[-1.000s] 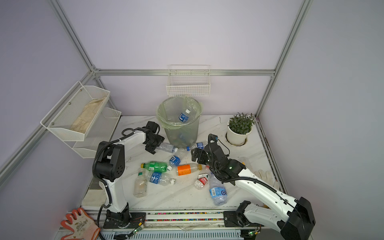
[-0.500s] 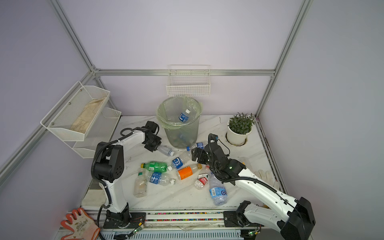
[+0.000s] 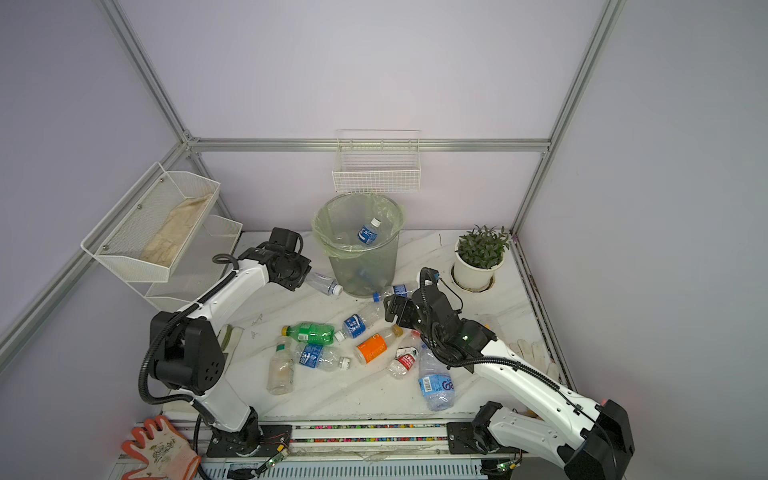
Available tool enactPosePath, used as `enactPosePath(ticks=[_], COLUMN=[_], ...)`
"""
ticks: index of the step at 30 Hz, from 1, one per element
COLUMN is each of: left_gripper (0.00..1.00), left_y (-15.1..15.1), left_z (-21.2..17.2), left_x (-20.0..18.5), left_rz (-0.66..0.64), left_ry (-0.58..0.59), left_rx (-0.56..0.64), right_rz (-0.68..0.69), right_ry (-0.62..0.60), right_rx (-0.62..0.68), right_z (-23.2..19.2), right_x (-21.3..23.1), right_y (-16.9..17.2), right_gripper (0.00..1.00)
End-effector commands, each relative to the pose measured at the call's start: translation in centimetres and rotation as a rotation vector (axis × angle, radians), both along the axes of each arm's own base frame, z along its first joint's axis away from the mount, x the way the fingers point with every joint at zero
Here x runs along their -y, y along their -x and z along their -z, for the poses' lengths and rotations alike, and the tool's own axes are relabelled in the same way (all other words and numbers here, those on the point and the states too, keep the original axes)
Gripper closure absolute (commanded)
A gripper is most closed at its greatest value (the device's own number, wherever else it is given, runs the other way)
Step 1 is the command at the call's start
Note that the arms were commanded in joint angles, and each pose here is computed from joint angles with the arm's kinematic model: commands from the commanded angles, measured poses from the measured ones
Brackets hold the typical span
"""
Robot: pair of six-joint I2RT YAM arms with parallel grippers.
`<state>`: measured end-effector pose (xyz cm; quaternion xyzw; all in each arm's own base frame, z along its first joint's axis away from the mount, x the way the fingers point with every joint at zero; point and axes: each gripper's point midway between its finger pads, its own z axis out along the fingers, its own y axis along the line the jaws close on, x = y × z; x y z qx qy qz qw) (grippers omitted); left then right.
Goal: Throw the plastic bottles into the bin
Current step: 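Lift the clear bottle with the left gripper up over the wastebasket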
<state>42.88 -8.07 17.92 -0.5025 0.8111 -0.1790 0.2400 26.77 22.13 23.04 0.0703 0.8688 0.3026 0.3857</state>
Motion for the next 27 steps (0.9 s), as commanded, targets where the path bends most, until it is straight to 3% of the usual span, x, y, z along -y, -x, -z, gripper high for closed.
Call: enactPosePath(ticks=[1,7,11,18,21,27], left_gripper=[1.00,1.00,1.00,1.00,1.00,1.00], left_y=[0.7,3.3,5.9,13.9,17.3,21.3], left_z=[-7.1,-18.6,-25.6,-36.4,-39.3,-41.1], left_x=[-2.1,-3.6,-2.0,2.5,3.6,3.7], left_rz=[-0.069,0.021,0.175,0.414,0.487,0.528], left_ry=[-0.028,-0.231,-0.373,-0.563,-0.610,-0.645], left_rx=[0.171,0.519,0.820,1.311,1.471,1.637], right_rz=[0.026,0.024,0.022,0.017,0.012,-0.012], right_ry=[-0.001,-0.015,-0.015,-0.022,-0.029,-0.046], right_rx=[-0.010,-0.007,-0.008,-0.005,-0.003,-0.009], right_z=[-0.2,-0.4,-0.4,-0.6,-0.7,-0.7], right_x=[0.8,0.8,0.6,0.3,0.0,-1.1], right_y=[0.3,0.4,0.3,0.1,0.0,-0.5], right_gripper=[0.03,0.03,0.03,0.03,0.03,0.03])
